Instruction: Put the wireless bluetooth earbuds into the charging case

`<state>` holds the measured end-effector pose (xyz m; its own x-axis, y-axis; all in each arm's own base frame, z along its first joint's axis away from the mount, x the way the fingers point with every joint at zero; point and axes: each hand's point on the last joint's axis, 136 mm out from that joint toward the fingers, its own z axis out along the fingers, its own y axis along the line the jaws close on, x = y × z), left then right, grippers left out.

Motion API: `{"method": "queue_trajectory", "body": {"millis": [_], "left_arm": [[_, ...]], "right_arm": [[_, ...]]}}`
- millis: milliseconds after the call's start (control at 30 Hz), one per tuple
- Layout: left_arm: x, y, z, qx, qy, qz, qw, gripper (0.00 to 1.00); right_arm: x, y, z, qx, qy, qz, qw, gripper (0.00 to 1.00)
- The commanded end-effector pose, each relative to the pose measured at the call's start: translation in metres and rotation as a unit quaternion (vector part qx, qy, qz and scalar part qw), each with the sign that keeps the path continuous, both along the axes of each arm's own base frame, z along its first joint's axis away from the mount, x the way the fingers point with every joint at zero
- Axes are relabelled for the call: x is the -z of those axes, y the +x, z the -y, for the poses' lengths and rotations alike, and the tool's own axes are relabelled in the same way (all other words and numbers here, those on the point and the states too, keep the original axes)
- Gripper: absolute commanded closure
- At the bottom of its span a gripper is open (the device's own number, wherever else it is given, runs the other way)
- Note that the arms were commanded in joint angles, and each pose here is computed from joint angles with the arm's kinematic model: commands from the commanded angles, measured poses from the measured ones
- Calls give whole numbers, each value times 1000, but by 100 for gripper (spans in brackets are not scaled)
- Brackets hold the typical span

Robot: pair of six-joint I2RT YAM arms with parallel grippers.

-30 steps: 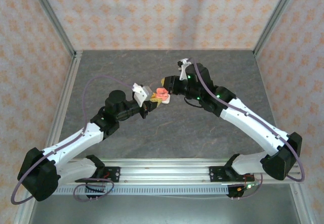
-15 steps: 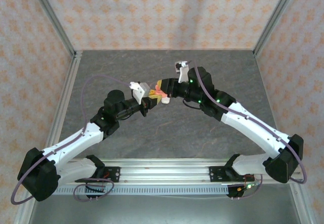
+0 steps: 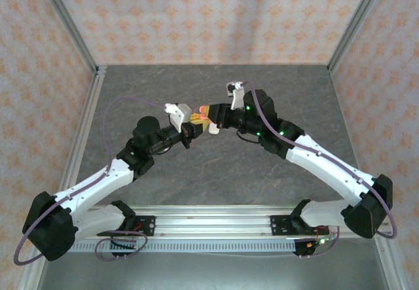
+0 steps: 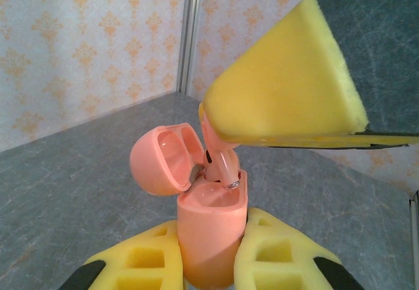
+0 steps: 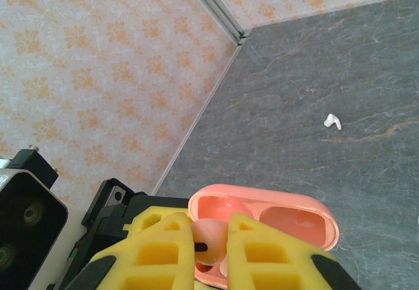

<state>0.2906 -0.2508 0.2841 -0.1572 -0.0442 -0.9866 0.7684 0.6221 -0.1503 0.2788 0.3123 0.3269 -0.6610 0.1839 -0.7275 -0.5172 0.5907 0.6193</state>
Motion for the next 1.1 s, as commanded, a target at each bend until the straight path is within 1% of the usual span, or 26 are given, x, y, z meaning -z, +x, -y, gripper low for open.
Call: {"method": "queue_trajectory", "body": {"millis": [0, 333, 633, 1067], "left_arm": [[-37, -1, -2, -9, -41, 42, 998, 100], [-35, 0, -2, -10, -35, 36, 999, 100], [-35, -1, -2, -10, -32, 35, 999, 100], [-38, 5, 0, -14, -34, 39, 999, 100]], "right_arm": [[-18, -3, -2, -8, 18, 30, 999, 87], [-12, -3, -9, -13, 11, 30, 999, 87], [-15, 1, -22, -23, 29, 27, 999, 87], [14, -9, -6, -15, -1, 11, 1000, 86]]}}
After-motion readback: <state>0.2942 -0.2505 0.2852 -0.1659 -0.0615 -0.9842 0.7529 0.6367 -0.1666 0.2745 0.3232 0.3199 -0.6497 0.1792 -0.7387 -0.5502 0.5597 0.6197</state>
